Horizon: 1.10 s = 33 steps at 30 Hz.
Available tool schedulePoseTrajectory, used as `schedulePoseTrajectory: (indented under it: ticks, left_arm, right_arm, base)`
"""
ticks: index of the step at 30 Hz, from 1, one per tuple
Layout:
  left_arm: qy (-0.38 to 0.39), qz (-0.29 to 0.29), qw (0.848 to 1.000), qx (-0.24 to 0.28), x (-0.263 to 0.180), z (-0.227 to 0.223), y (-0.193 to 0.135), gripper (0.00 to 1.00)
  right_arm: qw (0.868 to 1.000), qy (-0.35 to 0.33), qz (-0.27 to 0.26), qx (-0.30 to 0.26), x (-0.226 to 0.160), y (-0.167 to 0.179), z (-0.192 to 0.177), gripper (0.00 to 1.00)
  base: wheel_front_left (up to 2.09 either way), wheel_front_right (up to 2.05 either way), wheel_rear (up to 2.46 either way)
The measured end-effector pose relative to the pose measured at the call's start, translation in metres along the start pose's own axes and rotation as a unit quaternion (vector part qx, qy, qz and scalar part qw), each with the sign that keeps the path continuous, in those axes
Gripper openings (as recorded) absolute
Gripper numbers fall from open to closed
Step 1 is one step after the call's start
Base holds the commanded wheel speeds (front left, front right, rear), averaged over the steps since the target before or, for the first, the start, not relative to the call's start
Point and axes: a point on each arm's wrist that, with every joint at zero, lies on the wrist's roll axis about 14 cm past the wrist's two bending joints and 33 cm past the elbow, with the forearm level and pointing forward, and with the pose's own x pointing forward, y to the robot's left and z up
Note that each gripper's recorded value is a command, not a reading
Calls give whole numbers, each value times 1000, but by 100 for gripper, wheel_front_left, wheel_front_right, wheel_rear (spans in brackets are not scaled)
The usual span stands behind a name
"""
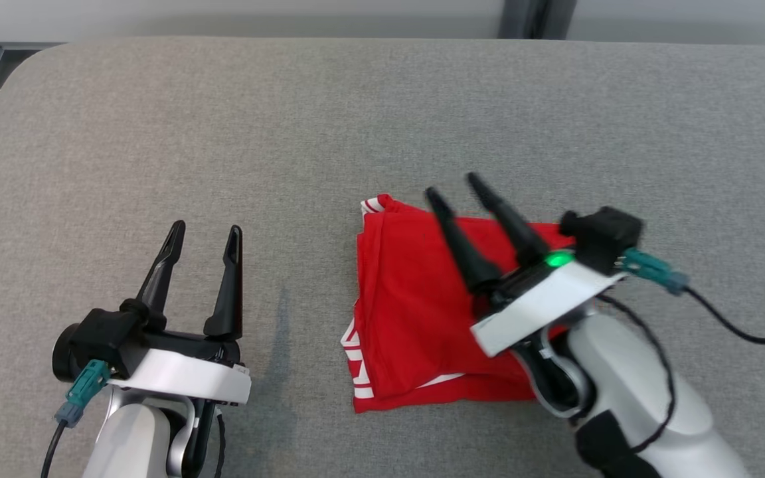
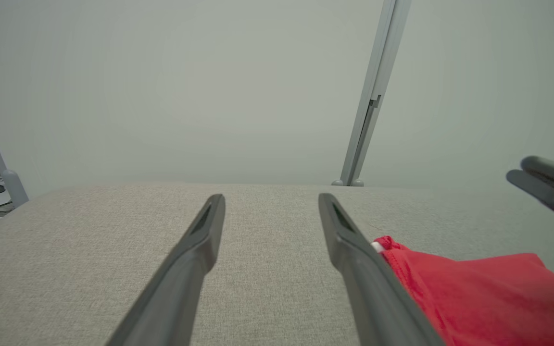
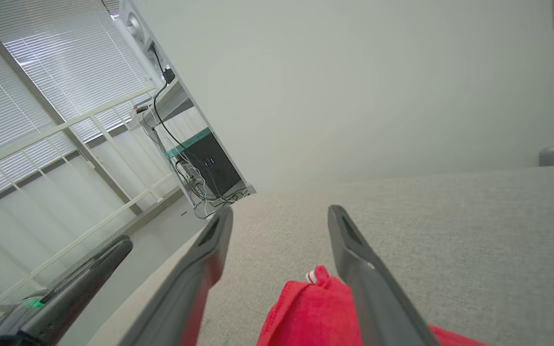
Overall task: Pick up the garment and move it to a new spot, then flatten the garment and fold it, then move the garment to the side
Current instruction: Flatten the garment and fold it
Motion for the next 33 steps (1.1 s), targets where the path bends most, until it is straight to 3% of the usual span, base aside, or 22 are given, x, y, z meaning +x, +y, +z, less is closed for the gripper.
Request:
schedulePoseTrajectory:
  ticks: [5,14,21,33]
  left_arm:
    - [3,-1,1000,4,-1,-2,-1,100]
    - [1,7,1000,11,-4,1,4,100]
    - [14,9,1000,16,-19,-2,7,100]
    - [24,7,999,20,-48,5,5,100]
  right_arm:
    - [994,-48,-86,-48,-34,-58,37,100]
    - [965,-62,-222,-126,-124,-126,64,100]
    - [945,-57,-270,-174,-172,-129,80,100]
    - [935,-53,-288,-201,-208,-104,92,100]
  base:
    - [0,0,0]
    - [0,0,0]
    - [0,0,0]
    - [0,0,0]
